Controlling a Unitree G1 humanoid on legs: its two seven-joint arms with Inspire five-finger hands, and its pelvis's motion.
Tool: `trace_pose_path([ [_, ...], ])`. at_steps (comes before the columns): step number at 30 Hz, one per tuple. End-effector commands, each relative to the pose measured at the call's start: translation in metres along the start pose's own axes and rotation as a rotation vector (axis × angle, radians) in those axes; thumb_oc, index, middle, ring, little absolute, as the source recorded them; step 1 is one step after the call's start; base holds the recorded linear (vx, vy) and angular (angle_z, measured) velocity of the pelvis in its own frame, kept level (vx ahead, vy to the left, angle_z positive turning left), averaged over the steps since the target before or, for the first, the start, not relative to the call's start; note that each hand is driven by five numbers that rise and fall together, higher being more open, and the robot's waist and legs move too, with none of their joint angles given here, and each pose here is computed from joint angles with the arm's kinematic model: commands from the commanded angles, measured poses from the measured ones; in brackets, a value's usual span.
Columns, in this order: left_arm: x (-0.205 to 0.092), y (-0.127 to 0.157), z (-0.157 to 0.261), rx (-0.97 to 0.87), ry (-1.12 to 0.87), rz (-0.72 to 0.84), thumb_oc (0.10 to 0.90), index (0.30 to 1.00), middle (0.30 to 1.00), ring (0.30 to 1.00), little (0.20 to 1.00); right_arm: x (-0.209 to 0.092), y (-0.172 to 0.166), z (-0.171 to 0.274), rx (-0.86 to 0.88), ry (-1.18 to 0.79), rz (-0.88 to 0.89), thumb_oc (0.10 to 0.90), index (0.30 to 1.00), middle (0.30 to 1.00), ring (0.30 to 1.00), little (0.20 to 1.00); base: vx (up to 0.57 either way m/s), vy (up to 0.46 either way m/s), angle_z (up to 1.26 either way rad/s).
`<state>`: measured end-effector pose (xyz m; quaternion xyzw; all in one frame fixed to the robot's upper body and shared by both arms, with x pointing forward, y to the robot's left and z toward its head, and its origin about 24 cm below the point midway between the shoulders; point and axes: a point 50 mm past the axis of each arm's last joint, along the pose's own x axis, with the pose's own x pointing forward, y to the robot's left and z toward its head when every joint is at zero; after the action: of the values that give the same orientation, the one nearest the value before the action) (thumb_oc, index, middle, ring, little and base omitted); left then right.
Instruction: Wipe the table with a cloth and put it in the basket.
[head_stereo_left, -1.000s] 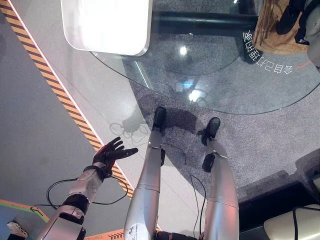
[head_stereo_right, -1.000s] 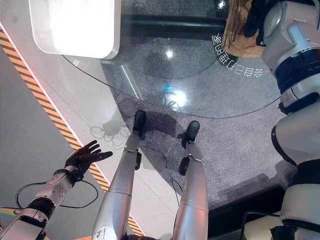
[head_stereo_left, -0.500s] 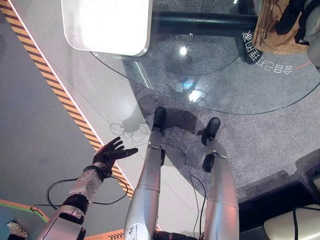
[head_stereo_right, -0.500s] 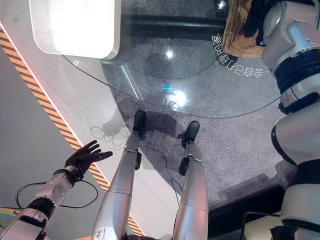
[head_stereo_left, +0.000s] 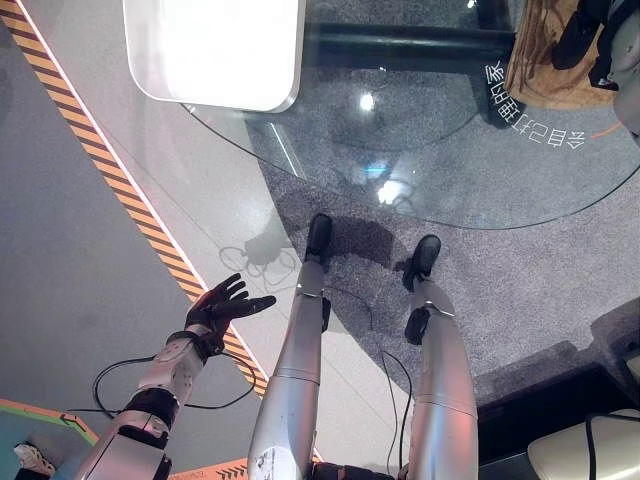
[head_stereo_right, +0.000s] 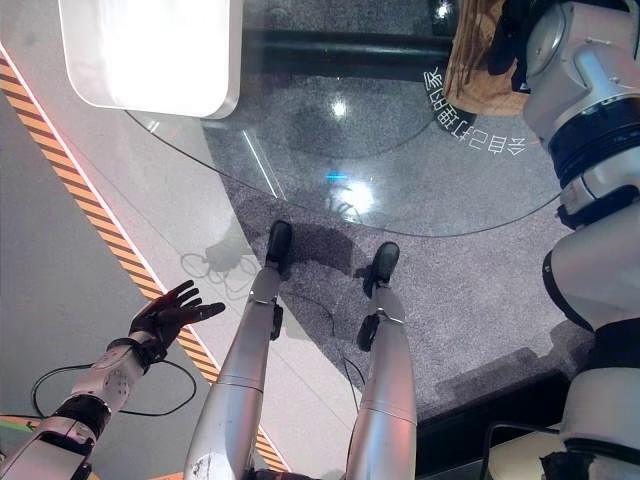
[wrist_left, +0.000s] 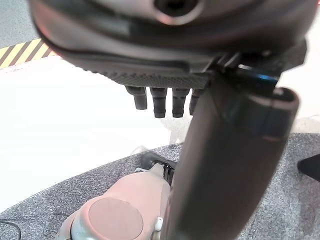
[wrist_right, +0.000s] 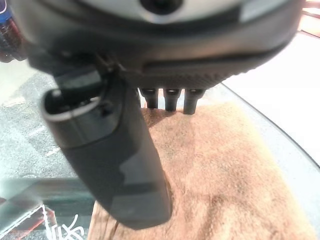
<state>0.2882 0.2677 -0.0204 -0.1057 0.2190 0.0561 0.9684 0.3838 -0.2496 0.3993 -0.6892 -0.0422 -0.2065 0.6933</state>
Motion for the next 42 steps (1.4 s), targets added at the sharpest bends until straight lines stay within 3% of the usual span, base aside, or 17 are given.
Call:
trace_pose_path([
  [1, -0.0247, 0.0405, -0.0265, 0.033, 0.079, 0.106, 0.8, 0.9, 0.9, 0.9, 0.9, -0.0033, -0.0205, -0.0125, -0.071, 0.022, -0.062, 0.1, 0.3, 0.3, 0.3, 0.2, 0.0, 0.0, 0.0],
  [42, -0.0246, 0.0423, -0.0223, 0.041, 0.075, 0.1, 0.8, 0.9, 0.9, 0.9, 0.9, -0.0038, -0.0218, -0.0078, -0.077, 0.003, -0.072, 0.1, 0.3, 0.3, 0.3, 0.2, 0.0, 0.0, 0.0],
])
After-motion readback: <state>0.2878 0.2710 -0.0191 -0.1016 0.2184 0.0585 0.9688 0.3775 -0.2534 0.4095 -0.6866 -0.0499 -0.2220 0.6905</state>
